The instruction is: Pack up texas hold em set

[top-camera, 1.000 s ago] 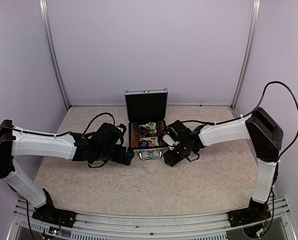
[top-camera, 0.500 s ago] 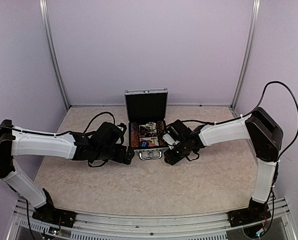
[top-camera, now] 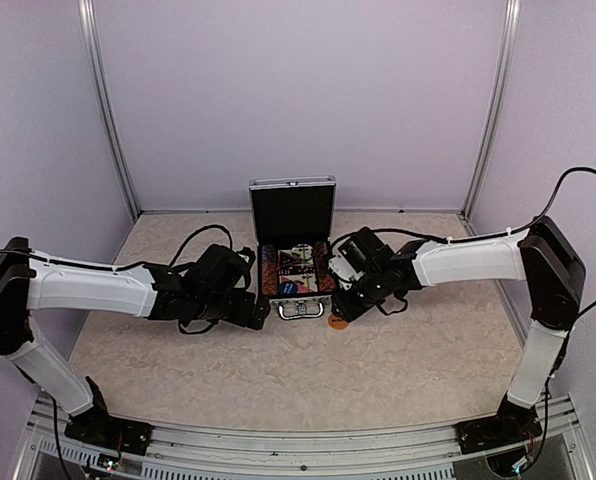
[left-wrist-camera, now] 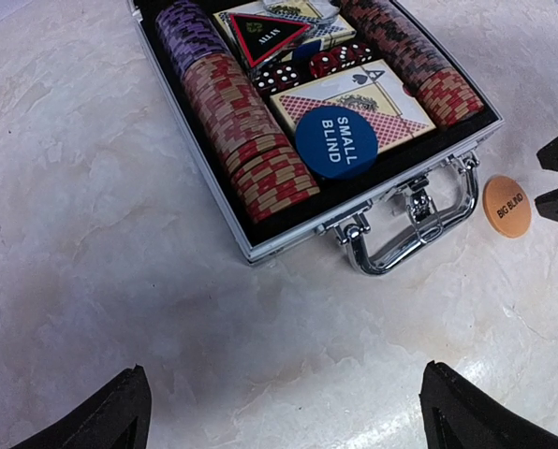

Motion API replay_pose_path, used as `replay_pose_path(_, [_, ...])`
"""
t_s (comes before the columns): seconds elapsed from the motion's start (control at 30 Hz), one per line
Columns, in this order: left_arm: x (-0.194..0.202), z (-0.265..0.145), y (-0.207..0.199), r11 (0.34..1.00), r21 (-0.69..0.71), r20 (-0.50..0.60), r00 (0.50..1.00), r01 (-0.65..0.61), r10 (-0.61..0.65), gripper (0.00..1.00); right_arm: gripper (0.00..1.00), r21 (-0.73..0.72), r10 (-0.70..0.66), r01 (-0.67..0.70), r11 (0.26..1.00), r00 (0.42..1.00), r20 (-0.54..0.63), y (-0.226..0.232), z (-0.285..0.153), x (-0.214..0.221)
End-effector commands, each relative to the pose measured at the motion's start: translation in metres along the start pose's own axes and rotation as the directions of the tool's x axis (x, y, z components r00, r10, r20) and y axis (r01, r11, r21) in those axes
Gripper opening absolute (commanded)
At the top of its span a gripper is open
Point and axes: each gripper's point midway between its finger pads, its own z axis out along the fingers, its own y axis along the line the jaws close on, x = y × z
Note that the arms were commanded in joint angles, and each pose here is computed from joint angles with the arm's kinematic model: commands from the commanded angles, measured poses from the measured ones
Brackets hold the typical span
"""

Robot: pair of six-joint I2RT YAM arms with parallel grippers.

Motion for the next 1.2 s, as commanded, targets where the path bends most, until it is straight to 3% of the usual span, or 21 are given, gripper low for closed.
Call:
replay_pose_path(0.0, [-0.013,-0.001,-0.007,1.000,0.009,0.027,1.000,0.016,-0.016,0.99,0.40,-0.026,-0.021,0.023,0.999,0.998,0.062,0.013,-0.031,-0.021])
replay_pose_path(0.1, [-0.013,0.000,-0.008,1.000,0.011,0.025,1.000,0.017,-0.017,0.99,0.42,-0.026,-0.023,0.025,0.999,0.997,0.072,0.014,-0.033,-0.024])
replay_pose_path(0.33, [-0.008,0.002,-0.010,1.000,0.010,0.014,1.000,0.014,-0.015,0.99,0.63,-0.017,-0.001,0.000,1.000,1.000,-0.031,0.012,-0.002,0.008])
replay_pose_path(0.6, [-0.006,0.002,-0.011,1.000,0.012,0.013,1.000,0.017,-0.017,0.99,0.72,-0.002,0.010,-0.011,1.000,0.996,-0.085,0.008,0.019,0.021])
replay_pose_path(0.9, [-0.001,0.000,-0.008,1.000,0.005,0.011,1.000,0.018,-0.018,0.99,0.72,-0.004,0.021,-0.021,1.000,0.992,-0.127,0.005,0.035,0.032])
replay_pose_path(1.17, [0.001,-0.001,-0.006,1.000,0.003,0.013,1.000,0.021,-0.021,0.99,0.61,-0.001,0.024,-0.024,1.000,0.989,-0.149,0.004,0.043,0.038])
